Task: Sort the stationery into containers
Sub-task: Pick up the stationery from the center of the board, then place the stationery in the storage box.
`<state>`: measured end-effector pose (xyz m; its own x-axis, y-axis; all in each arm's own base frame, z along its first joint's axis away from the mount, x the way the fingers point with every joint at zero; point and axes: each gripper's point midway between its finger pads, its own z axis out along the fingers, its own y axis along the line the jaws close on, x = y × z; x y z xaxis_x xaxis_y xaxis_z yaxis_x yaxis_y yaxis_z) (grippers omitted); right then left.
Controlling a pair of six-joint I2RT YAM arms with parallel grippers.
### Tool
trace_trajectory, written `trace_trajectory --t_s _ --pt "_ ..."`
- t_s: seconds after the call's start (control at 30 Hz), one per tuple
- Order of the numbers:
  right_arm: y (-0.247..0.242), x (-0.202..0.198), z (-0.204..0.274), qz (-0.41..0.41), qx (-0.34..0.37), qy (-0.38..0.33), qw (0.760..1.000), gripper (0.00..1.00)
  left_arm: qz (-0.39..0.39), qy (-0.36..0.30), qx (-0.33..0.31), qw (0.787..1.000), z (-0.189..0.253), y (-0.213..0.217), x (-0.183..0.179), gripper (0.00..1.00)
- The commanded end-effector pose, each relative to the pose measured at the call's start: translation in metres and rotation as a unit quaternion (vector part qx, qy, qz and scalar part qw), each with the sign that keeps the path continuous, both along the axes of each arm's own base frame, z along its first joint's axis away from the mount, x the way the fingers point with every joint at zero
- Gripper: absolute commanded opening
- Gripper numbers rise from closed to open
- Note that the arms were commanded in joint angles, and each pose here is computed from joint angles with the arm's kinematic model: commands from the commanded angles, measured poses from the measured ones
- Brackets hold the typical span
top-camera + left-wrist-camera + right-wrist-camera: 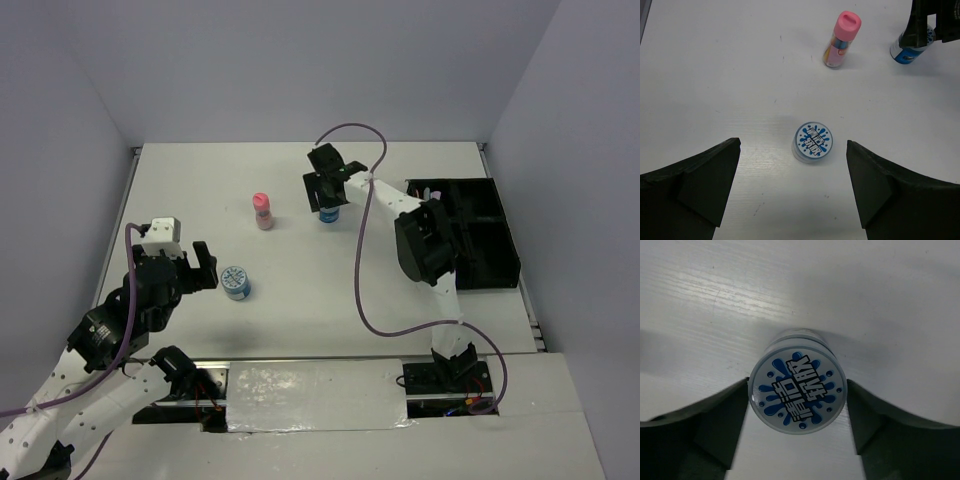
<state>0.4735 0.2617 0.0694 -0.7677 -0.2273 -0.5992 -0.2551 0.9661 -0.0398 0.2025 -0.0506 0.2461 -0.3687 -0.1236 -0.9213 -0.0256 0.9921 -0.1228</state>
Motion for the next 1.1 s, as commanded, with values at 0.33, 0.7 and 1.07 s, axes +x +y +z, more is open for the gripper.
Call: trace_trajectory --t_s 0.33,0.7,1.07 --pt "0.003 0.0 0.049 -0.007 0.017 -0.072 0.997 0.0 -0.004 -0.026 -0.008 1.0 0.013 -0.002 0.004 0.99" --pt "-0.204 0.022 0.209 -0.275 0.072 -0.222 0.933 0.0 -0.011 -0.033 -0.013 0.999 0.016 -0.002 0.002 0.99" --pt "-0.381 0.012 0.184 -0.517 -0.003 -0.218 0.828 0.0 -0.019 -0.042 -0.022 0.999 0.019 -0.003 -0.002 0.99"
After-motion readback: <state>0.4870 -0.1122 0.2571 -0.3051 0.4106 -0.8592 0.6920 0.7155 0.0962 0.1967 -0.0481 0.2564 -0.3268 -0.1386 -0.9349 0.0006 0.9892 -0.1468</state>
